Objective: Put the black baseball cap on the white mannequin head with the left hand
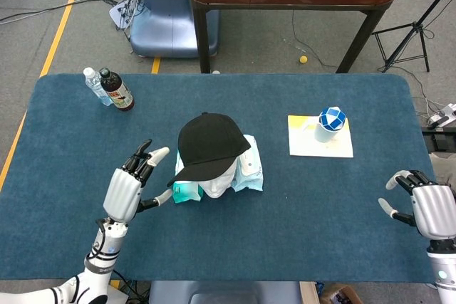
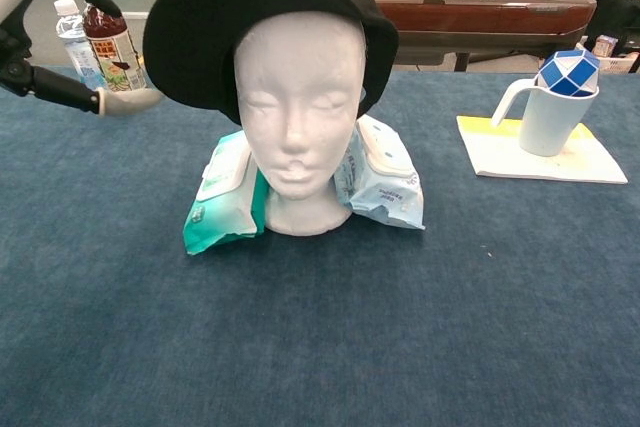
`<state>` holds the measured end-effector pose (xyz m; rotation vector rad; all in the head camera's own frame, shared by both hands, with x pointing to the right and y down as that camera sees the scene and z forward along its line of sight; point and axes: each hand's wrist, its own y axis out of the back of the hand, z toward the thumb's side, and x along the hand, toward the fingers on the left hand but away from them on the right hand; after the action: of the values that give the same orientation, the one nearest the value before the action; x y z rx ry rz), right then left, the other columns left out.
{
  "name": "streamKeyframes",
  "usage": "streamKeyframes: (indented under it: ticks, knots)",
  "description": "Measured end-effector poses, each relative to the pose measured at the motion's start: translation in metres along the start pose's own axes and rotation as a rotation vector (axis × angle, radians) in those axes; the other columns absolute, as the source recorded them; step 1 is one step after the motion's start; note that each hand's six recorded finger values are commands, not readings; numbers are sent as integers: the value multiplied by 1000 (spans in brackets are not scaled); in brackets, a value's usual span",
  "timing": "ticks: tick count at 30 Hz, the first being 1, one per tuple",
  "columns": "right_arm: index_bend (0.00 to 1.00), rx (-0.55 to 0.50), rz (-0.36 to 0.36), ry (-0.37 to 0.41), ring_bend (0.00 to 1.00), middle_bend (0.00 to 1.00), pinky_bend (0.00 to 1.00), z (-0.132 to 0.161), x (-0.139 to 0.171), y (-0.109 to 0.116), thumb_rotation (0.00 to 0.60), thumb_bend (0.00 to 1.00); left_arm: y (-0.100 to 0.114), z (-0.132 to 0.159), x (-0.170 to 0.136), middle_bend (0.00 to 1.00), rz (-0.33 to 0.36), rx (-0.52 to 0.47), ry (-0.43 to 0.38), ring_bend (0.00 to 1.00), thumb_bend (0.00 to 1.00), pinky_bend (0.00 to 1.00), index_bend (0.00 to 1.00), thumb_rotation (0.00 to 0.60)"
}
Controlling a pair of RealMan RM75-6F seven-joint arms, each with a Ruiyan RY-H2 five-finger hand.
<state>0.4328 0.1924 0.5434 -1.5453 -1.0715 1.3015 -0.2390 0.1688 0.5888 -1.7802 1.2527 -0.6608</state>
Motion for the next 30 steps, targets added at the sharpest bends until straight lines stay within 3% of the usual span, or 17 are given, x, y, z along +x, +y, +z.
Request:
streamKeyframes:
  ticks: [20, 30]
  knots:
    - [535, 25, 13, -2, 378, 476, 646, 2, -1, -5, 600, 204, 32, -67, -47, 235, -153, 193, 317, 62, 109, 284, 4, 600]
    - [535, 44, 26, -5, 378, 476, 646, 4, -3, -11, 600, 205, 55, -98, -79, 235, -257, 295, 440, 65, 109, 282, 83, 600]
